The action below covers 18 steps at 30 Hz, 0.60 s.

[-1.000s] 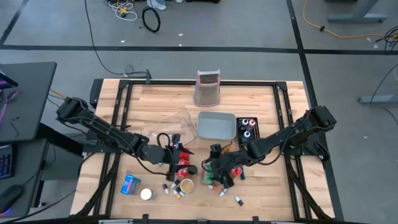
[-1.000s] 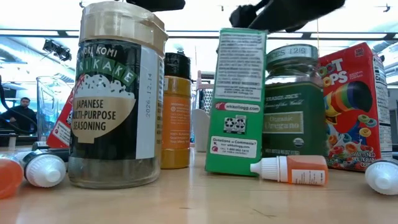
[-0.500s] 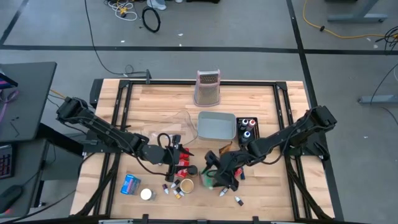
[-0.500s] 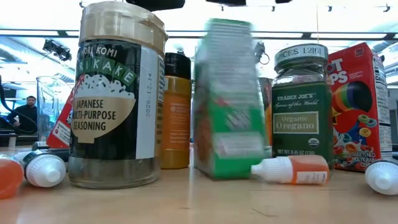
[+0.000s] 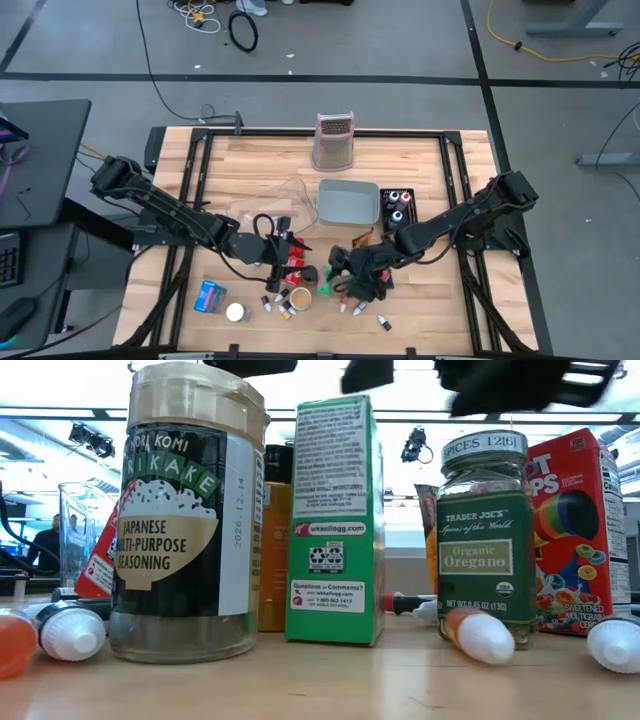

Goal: Pick & Place Kitchen Items
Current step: Put the green cereal box into the gray bin

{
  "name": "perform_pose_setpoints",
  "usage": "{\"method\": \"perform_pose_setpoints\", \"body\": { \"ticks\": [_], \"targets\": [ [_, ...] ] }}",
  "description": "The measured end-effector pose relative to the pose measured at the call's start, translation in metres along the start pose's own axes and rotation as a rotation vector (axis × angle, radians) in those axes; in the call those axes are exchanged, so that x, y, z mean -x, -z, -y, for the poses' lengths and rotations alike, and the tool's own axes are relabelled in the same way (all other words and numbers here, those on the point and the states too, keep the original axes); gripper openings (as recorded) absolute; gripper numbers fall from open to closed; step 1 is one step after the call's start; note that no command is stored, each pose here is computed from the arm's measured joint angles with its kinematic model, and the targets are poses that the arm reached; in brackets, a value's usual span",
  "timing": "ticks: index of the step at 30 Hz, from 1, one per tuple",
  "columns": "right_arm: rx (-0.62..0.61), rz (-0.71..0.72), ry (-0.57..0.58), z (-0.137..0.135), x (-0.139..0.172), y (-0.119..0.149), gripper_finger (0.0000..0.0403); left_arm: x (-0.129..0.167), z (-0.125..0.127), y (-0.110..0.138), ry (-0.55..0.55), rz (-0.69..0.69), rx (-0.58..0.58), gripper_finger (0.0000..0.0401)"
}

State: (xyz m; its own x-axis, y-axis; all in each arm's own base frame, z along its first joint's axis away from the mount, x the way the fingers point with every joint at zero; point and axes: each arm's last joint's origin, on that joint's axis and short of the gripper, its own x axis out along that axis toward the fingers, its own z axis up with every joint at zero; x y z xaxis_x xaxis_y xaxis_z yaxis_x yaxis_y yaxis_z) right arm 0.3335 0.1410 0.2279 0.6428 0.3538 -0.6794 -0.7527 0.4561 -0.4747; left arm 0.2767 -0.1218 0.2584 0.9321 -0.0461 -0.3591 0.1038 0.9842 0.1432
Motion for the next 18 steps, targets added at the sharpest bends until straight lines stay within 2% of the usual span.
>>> {"method": "perform_pose_setpoints", "body": {
  "ticks": [4, 7, 10, 18],
  "targets": [
    [-0.029, 0.099, 0.016, 0.011, 0.001, -0.001, 0.0348, 0.0, 0.0, 0.0, 0.0, 0.002, 0.001, 0.0224],
    [-0.053, 0.16, -0.04, 0.013, -0.002, 0.003, 0.0348, 0.0, 0.0, 0.0, 0.0, 0.003, 0.001, 0.0224],
    [-0.099, 0.147, -0.067, 0.013, -0.013, 0.01, 0.0348, 0.0, 0.0, 0.0, 0.0, 0.003, 0.001, 0.0224],
    [-0.132, 0.14, -0.032, 0.02, -0.028, 0.023, 0.0348, 0.0, 0.0, 0.0, -0.001, 0.001, 0.001, 0.0224]
  ]
}}
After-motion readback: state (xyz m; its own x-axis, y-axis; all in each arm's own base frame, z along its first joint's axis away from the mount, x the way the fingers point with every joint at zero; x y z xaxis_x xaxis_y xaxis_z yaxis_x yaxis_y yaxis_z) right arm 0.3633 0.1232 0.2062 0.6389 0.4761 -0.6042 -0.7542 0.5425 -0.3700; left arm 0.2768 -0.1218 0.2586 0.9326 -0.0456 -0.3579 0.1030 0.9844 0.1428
